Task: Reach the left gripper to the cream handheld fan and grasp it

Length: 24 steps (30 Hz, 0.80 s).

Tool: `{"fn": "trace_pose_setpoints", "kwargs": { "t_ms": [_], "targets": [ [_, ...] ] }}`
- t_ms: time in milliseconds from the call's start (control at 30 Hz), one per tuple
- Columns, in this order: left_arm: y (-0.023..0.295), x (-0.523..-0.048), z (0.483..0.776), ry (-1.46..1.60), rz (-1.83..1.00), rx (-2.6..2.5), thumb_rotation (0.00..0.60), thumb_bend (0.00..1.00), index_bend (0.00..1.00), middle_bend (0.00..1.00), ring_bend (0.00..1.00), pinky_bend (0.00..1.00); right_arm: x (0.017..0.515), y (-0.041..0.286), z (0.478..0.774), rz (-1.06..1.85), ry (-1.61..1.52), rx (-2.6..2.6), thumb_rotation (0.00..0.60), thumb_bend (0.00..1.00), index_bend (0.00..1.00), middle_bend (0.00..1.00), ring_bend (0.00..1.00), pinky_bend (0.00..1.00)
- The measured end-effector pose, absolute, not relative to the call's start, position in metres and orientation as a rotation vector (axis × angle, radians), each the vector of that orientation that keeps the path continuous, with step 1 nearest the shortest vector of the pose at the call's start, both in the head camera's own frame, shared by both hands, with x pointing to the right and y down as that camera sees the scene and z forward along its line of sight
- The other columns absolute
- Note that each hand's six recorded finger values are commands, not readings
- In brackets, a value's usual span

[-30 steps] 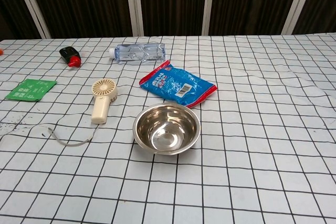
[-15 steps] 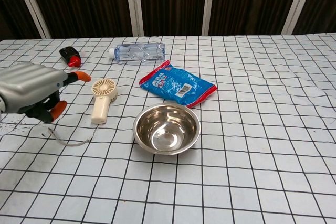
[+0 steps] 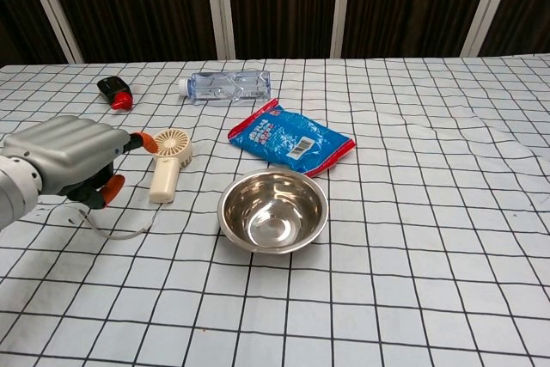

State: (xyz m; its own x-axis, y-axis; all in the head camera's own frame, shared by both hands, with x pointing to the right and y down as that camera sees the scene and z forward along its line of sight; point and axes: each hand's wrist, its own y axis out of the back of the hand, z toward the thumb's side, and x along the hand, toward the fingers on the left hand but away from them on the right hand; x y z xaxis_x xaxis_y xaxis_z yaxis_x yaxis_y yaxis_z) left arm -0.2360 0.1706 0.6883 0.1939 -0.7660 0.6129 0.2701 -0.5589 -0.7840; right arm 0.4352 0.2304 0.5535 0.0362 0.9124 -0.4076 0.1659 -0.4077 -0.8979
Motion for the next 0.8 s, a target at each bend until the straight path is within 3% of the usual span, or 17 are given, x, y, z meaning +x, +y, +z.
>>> {"fn": "trace_pose_setpoints", "kwargs": {
  "t_ms": [800],
  "targets": [
    [0.169, -0.229, 0.703, 0.476, -1.519, -1.606, 0.600, 0.82, 0.19, 0.91, 0.81, 0.84, 0.435, 0.230, 0.554, 1.430, -1.107, -1.654, 0.600, 0.28, 0.10, 0.00, 0.00, 0.00]
  ]
}}
